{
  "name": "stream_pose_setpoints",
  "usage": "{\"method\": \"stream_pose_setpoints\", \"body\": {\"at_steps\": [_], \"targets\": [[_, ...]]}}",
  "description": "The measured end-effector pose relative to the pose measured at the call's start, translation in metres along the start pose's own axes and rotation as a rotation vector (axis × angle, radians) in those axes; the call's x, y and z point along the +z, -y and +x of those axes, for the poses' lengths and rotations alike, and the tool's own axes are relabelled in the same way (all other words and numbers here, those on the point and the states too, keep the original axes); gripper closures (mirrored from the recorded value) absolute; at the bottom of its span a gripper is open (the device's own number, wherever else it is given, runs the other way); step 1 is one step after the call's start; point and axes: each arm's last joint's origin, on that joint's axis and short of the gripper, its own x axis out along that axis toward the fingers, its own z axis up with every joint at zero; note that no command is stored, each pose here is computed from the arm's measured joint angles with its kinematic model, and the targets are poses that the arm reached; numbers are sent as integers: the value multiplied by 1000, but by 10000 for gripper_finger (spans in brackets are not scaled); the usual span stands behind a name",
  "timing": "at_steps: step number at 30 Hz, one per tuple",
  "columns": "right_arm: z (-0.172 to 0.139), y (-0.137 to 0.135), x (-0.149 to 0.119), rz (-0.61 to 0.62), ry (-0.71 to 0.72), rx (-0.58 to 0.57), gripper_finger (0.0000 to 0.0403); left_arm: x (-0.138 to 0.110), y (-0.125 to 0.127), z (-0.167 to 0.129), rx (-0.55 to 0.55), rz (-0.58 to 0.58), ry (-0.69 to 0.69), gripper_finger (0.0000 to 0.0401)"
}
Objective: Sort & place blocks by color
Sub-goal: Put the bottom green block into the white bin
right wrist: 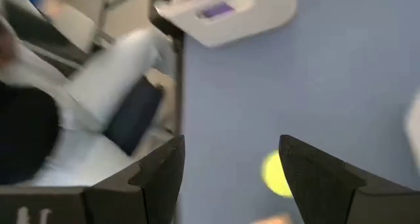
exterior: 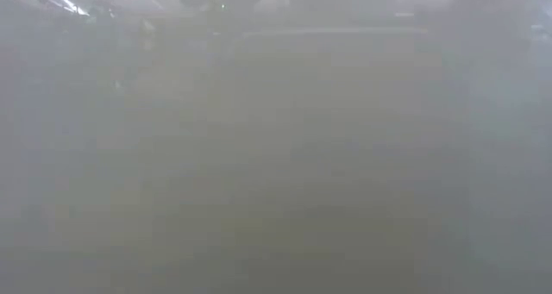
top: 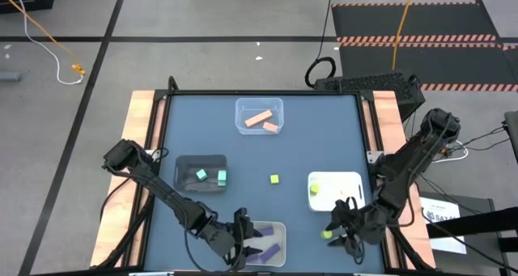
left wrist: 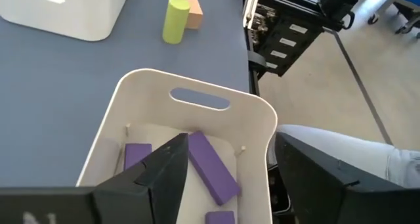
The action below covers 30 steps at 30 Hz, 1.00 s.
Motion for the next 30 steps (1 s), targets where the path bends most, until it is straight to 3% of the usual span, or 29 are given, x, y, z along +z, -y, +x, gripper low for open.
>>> {"method": "stream_pose_setpoints", "body": {"at_steps": [5,13,30], "targets": [[8,0,-13,-215,-34,-51,165,1,-1,0,1,-4,2,169],[27,4,-22,-378,-39,-134,165,2,-2,1,4,-7,4,169],[26,9,-23,-444,-24,-172,165,9,-8,3,8,-28,33,169]]}}
